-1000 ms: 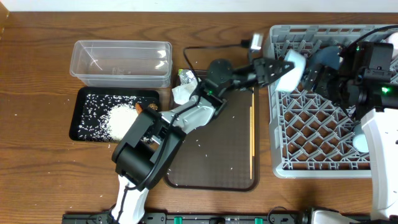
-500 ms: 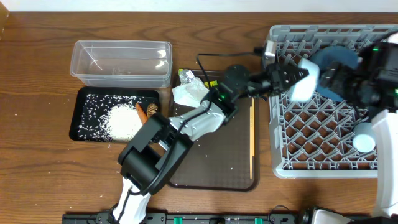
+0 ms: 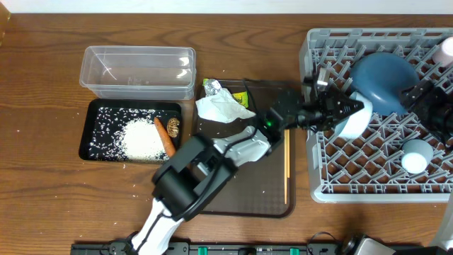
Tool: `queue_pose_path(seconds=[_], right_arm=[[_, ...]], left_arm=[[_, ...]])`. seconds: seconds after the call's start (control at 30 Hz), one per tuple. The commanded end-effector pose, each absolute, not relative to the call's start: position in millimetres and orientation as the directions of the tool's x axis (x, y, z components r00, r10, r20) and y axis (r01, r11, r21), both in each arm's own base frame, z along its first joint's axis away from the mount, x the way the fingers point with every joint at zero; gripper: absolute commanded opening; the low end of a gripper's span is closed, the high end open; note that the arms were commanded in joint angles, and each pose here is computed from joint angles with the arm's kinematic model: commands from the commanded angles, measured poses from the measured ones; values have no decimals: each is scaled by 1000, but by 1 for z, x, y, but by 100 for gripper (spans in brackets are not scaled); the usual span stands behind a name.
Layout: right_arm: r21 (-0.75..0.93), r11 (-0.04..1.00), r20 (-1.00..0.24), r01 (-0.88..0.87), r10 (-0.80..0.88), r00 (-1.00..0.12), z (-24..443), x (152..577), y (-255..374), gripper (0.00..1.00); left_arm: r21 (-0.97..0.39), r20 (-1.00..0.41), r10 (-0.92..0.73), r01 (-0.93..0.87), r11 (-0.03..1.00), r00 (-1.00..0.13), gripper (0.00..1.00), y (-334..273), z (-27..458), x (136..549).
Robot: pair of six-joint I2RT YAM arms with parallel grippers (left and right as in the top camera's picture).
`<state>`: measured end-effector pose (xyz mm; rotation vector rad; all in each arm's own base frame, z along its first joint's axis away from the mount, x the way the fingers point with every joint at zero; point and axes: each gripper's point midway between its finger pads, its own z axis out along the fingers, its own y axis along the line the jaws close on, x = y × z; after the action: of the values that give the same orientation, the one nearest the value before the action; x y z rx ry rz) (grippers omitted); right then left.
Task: Sort waste into correct bins and load items into the dishwasher rack
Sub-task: 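Carry the light-blue bowl with the left gripper over the dish rack, then set the bowl in the dish rack and open the left gripper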
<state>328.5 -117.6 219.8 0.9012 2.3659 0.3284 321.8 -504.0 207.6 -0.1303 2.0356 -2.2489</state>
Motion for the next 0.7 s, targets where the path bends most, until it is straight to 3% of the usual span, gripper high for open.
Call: queue_pose_path(seconds=[0.0, 0.2, 0.47, 0.67], right_arm=[[432, 749, -452, 503, 662, -597, 233, 329, -115, 86], [424, 756, -448, 499, 654, -610, 231, 327, -114, 86], [424, 756, -450, 498, 653, -609, 231, 327, -114, 86], [424, 756, -450, 498, 653, -609, 231, 327, -114, 86]], left_arm=[[-983, 112, -160, -86, -161, -981, 12, -506, 197, 336], [-968, 186, -165, -153, -197, -969, 15, -506, 181, 344], [-949, 101, -159, -48, -311, -982, 14, -510, 234, 350], [-943, 108, -165, -49, -330, -980, 14, -511, 244, 354]])
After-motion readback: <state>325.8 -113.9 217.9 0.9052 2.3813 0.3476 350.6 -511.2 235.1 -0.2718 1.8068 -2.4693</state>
